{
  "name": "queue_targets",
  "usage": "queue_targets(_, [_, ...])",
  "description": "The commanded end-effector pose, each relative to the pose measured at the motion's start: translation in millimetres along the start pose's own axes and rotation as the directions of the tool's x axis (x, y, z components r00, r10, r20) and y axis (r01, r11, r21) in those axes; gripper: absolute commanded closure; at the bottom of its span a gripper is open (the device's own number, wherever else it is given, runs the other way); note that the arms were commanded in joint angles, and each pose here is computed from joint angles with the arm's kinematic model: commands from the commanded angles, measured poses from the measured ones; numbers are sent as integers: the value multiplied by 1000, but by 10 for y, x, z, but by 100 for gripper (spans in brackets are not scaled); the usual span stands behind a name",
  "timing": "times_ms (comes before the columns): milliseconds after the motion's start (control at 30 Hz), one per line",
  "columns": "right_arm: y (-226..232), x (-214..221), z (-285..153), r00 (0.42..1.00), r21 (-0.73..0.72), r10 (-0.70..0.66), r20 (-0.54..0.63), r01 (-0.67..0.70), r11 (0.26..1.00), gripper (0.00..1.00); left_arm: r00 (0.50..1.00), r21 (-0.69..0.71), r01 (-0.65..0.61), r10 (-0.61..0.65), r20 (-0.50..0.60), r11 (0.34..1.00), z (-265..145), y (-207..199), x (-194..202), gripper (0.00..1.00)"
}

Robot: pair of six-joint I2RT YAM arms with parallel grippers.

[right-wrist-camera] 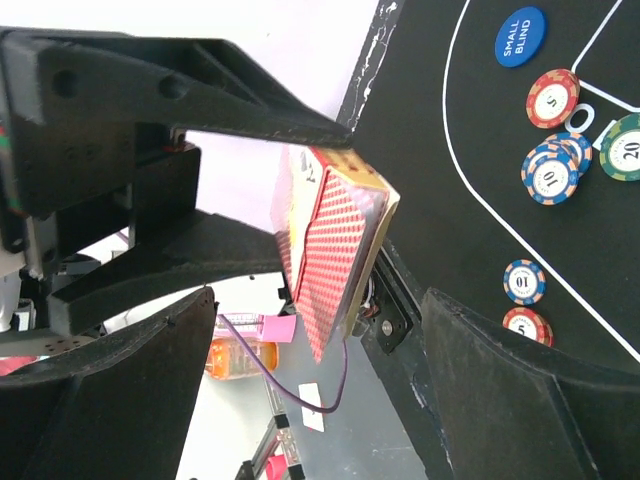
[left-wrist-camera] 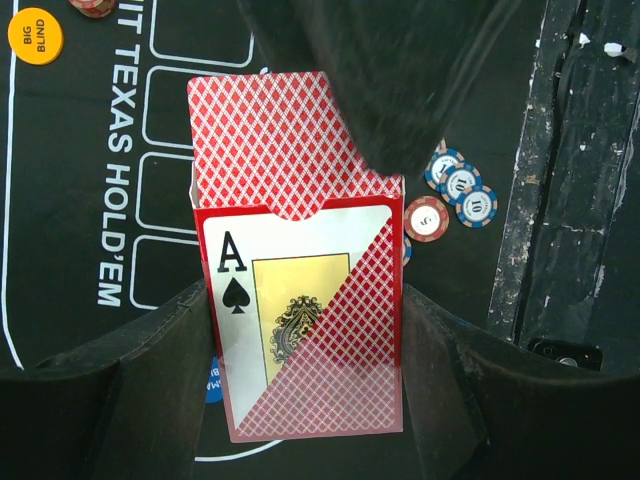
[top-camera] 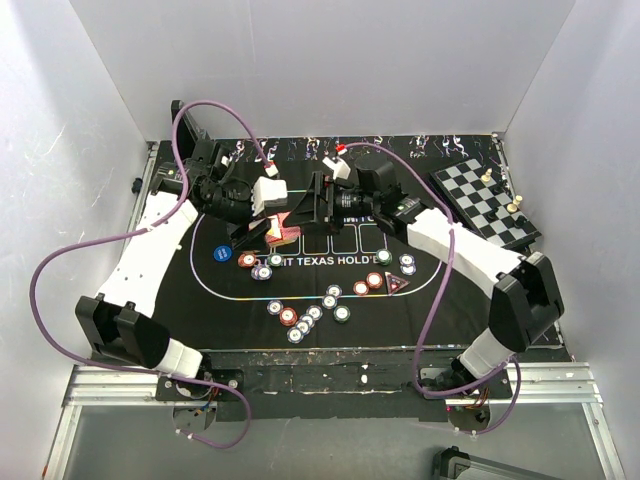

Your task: Distribute texas hold em gaming equipment

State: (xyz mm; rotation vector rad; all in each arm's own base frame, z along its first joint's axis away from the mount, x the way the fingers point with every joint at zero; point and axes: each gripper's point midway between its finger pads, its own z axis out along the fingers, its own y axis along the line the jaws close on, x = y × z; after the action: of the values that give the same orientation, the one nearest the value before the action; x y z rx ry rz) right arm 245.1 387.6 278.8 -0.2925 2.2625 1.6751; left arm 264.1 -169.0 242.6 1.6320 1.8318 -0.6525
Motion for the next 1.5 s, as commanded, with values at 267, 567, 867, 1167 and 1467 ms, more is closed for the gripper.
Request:
queue_targets(267, [101,-72,257,999,-100,37,-6,-37,994,17,999,-23,-26,27,35,999,-49,40,-247,100])
queue_targets(567, [115,-7,326,991,-187,123,-50,-130,974,62,998,-31,-32,33,44,999,-30,35,-303,100])
queue_targets(867, [115,31,307,987,-215,152,-60,-162,963,79,999,-65,-20,23,43,998,-33,140,-343,86])
queue_targets(1167, [134,29,279,979,-276,194,-68,-206,939,99,992,-117,-9,24,125,993,-139,169,-566,2])
queue_targets(1467, [106,-21,155,980,-286,194,-37,-196,938,99,933,-273,184,-80,350,944,-585,289,-1119,2])
